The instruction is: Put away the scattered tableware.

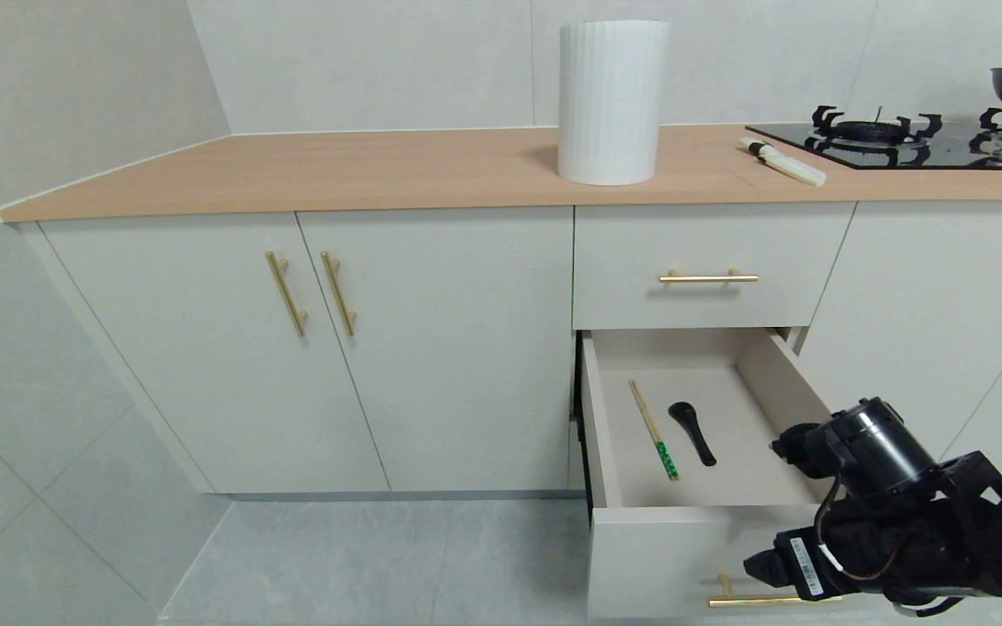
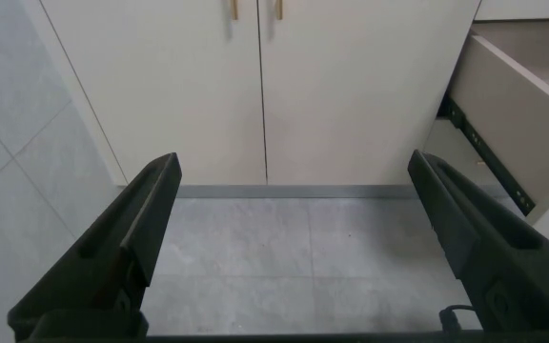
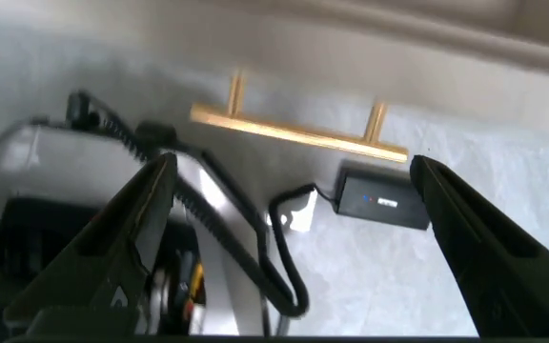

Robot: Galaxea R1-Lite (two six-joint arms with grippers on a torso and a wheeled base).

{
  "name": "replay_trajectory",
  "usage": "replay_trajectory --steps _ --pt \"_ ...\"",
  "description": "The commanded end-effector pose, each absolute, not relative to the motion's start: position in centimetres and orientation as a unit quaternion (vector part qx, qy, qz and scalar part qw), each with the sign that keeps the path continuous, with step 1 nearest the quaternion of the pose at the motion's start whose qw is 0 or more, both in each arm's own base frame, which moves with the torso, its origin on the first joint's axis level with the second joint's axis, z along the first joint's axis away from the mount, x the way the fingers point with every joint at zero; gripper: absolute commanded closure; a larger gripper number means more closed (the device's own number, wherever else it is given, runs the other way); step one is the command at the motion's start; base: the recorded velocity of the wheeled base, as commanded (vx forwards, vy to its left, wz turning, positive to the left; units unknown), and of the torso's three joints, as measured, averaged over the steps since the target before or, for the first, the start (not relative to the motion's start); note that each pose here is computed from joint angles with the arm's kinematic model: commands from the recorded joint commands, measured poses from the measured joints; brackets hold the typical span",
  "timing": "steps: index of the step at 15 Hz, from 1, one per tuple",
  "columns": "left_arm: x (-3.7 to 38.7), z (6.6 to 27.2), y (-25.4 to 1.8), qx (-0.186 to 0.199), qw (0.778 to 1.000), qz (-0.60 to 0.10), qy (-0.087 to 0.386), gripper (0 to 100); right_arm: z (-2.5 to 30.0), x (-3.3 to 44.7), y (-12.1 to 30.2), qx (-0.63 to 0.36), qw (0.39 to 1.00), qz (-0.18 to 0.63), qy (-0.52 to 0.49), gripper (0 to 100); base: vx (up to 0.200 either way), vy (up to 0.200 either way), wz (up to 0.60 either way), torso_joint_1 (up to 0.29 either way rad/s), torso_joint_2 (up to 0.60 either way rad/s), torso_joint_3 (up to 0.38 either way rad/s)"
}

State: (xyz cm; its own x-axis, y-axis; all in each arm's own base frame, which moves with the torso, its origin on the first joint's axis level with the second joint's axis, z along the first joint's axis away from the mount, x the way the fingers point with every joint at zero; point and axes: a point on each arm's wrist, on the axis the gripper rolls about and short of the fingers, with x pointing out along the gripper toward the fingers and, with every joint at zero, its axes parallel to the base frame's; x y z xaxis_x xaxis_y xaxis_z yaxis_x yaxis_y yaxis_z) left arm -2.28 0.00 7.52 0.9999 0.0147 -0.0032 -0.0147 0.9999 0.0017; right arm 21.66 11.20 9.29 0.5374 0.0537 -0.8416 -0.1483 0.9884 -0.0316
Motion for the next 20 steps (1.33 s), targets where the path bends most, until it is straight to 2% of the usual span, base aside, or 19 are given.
replay_trajectory --steps 1,15,20 --pt "-2.3 7.5 0.0 0.001 1.0 0.008 0.002 0 8.8 22.5 11.1 -0.044 0.874 0.043 0.483 0 0.0 0.0 0.0 0.0 0.0 0.0" --pt "-2.3 7.5 0.0 0.001 1.0 0.008 0.002 0 8.1 25.3 11.7 -0.008 0.905 0.04 0.423 0 0.0 0.0 0.0 0.0 0.0 0.0" --pt "-2.3 7.5 0.0 0.001 1.0 0.008 0.002 0 7.8 28.1 12.8 -0.001 0.913 0.04 0.406 0 0.0 0.0 0.0 0.0 0.0 0.0"
